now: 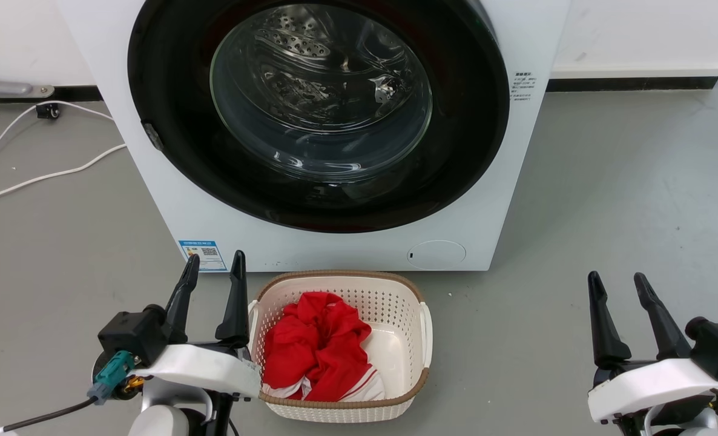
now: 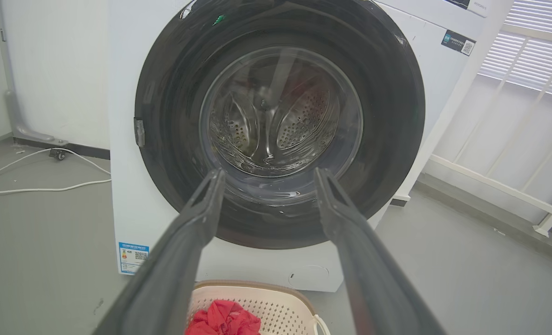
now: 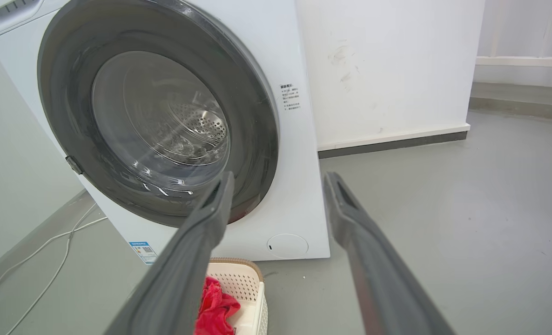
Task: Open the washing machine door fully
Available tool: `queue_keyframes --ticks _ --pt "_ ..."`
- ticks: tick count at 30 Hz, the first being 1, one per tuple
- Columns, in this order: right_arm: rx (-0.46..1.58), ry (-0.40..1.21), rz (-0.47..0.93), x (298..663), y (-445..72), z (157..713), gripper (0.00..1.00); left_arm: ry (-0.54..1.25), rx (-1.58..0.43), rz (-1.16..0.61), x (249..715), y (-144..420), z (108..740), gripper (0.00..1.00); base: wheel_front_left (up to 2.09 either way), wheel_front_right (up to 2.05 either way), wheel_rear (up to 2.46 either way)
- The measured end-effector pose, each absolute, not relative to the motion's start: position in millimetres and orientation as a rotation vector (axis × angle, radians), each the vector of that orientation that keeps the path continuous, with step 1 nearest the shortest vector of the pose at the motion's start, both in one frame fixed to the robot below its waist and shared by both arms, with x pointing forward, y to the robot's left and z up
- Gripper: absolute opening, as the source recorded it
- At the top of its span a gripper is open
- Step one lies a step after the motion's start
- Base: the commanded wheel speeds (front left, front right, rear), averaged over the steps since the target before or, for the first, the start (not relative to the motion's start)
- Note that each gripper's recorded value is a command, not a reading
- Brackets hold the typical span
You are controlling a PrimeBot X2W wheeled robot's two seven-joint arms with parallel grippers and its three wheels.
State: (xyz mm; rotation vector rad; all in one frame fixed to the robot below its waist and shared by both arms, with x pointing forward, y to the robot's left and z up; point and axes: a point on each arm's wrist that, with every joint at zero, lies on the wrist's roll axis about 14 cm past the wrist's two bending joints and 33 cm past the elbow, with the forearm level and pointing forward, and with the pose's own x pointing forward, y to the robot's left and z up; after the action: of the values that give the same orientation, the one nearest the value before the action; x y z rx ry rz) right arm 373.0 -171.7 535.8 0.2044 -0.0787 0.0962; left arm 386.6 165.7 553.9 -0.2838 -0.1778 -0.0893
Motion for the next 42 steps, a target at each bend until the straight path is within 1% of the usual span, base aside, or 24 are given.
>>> queue_keyframes --ticks 25,42 --pt "0.013 -0.083 0.124 372.2 -163.1 534.9 1.0 -0.207 -0.065 -0.089 384.7 164.4 555.1 1.0 0.0 0.0 0.0" --pt "-0.046 -0.085 0.13 372.4 -161.2 533.0 1.0 -0.204 -0.001 -0.096 384.7 162.7 549.4 1.0 0.0 0.0 0.0"
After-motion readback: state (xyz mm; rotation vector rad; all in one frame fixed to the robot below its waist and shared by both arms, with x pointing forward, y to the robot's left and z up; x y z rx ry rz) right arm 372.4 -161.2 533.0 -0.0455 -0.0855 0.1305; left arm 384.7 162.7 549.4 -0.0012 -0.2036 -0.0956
